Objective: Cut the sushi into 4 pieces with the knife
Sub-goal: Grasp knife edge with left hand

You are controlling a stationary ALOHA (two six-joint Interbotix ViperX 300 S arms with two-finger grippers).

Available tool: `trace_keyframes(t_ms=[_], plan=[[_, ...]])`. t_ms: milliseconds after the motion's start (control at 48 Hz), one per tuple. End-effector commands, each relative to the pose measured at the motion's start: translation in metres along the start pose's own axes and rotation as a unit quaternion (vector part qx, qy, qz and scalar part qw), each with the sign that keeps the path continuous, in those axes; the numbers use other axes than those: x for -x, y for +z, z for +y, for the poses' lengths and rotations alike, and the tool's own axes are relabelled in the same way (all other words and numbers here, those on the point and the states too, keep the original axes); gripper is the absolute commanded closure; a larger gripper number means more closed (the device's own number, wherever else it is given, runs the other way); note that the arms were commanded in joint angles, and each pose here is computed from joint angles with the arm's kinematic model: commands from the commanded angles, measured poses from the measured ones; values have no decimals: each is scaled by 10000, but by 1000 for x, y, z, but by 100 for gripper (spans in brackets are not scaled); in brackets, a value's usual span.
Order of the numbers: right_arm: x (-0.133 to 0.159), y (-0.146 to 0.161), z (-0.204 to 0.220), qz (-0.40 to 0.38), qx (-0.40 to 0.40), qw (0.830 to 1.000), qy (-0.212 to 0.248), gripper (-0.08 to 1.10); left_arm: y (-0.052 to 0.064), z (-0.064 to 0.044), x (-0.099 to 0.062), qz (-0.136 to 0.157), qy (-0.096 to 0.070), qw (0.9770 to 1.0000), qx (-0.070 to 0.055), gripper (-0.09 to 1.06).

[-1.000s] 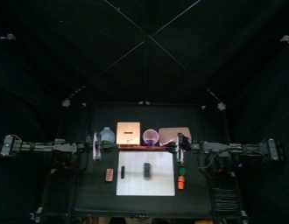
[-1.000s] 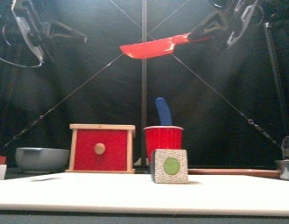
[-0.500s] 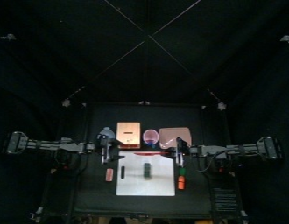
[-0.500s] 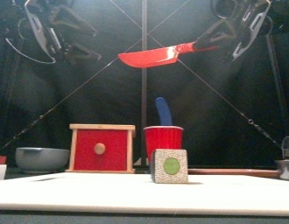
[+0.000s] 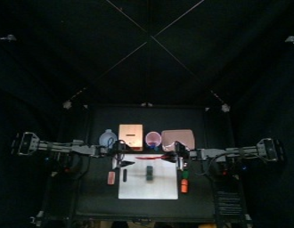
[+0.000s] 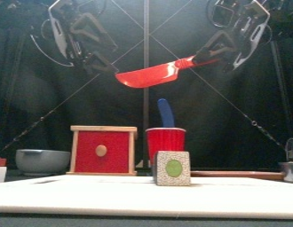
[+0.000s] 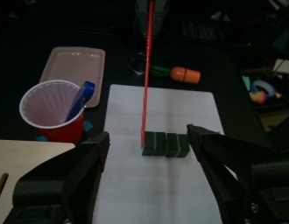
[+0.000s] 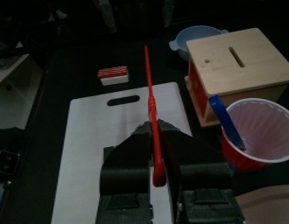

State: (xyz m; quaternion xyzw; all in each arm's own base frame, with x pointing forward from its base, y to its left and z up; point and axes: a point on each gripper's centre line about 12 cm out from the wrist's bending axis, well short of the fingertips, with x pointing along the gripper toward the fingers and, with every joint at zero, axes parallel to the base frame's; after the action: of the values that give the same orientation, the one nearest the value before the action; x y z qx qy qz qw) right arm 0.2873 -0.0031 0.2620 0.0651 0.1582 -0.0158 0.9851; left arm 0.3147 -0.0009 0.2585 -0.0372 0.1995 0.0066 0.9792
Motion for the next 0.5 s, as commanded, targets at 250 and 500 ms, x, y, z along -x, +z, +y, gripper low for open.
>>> trace_keyframes(t_ms=[250, 500], plan=[[-1, 12, 4, -185, 6, 9998, 67, 71, -4, 2, -32, 198, 33, 9992, -340, -3], [-1, 11, 5, -166, 13, 9998, 87, 71, -8, 3, -39, 213, 41, 9992, -345, -3]])
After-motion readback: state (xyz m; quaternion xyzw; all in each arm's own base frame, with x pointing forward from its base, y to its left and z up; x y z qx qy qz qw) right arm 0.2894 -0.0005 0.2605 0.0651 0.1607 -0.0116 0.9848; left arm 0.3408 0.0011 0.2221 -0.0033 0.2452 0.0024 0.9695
